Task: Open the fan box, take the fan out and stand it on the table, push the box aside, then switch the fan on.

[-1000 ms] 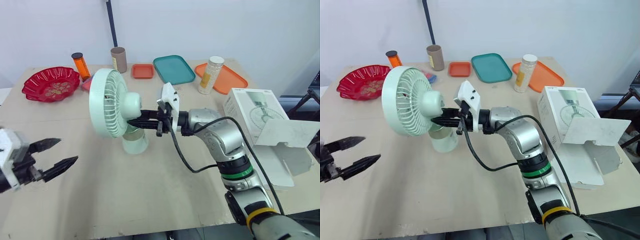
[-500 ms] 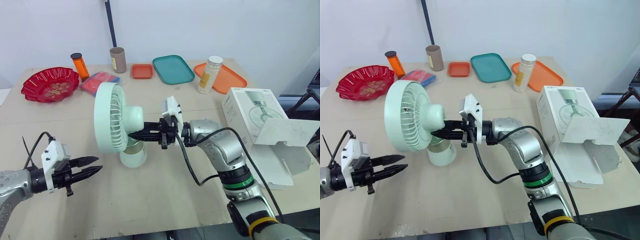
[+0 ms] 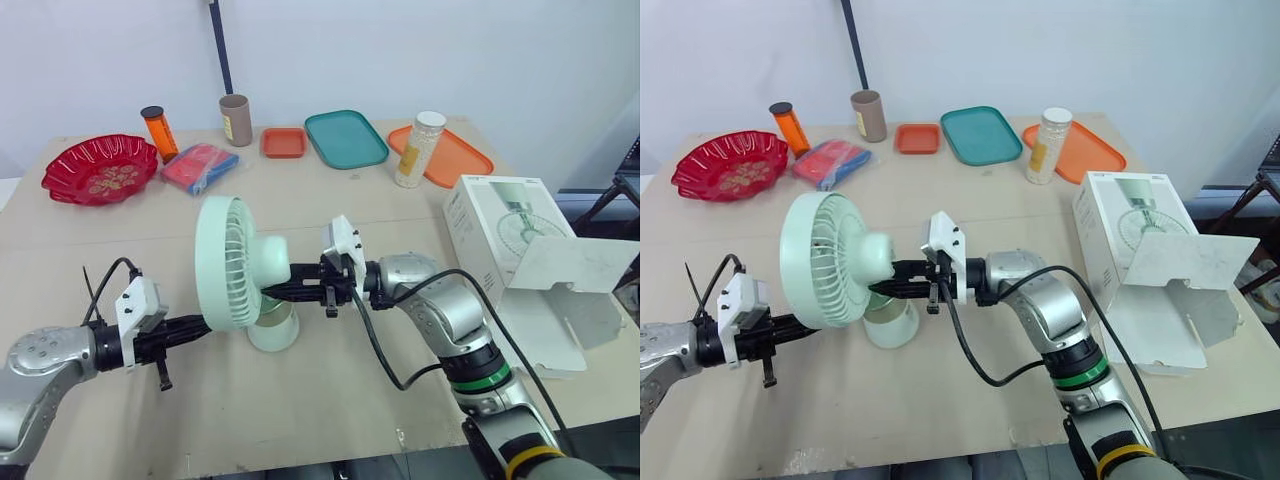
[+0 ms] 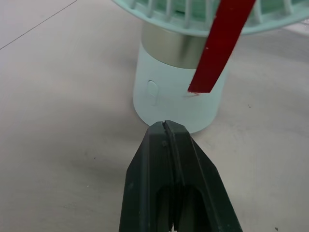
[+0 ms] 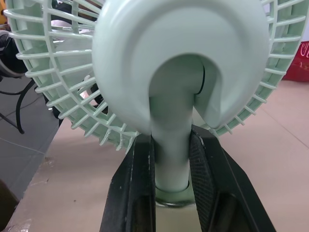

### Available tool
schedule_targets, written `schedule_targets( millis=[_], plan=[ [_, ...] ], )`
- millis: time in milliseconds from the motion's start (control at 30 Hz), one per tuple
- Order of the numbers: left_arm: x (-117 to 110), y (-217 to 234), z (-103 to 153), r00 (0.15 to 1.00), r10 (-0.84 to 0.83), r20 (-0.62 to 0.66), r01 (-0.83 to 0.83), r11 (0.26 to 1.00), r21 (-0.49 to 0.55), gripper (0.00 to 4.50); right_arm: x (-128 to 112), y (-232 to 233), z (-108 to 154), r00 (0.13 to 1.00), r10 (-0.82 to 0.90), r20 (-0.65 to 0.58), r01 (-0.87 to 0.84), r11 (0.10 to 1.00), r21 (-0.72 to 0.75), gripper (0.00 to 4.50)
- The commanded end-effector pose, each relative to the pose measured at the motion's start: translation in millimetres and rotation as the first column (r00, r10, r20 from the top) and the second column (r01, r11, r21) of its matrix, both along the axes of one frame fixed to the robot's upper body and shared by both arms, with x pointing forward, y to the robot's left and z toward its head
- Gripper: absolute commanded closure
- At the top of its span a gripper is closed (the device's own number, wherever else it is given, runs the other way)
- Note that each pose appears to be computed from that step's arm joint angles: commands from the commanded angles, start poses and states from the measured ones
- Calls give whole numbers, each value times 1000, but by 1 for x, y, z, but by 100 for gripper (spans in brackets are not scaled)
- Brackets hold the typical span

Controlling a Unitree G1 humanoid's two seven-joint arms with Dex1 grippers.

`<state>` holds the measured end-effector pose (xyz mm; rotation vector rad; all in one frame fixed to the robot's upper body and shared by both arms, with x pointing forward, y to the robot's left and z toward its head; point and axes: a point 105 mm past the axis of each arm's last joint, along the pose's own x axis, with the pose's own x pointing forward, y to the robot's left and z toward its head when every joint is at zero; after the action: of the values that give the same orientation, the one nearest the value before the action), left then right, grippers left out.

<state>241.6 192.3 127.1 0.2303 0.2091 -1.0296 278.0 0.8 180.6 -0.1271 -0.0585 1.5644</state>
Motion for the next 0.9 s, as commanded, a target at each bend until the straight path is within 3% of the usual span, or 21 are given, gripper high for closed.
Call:
schedule_targets(
  millis=[33,900],
  plan=[
    [-2,-4,3,1000,-29,9,29,1000,-2,446,-14,4,19,996,49,79,-53,997,50,406],
    [22,-29,-11,994,-109,17,109,994,-9,446,-19,3,11,995,71,75,-73,997,23,406]
  ],
)
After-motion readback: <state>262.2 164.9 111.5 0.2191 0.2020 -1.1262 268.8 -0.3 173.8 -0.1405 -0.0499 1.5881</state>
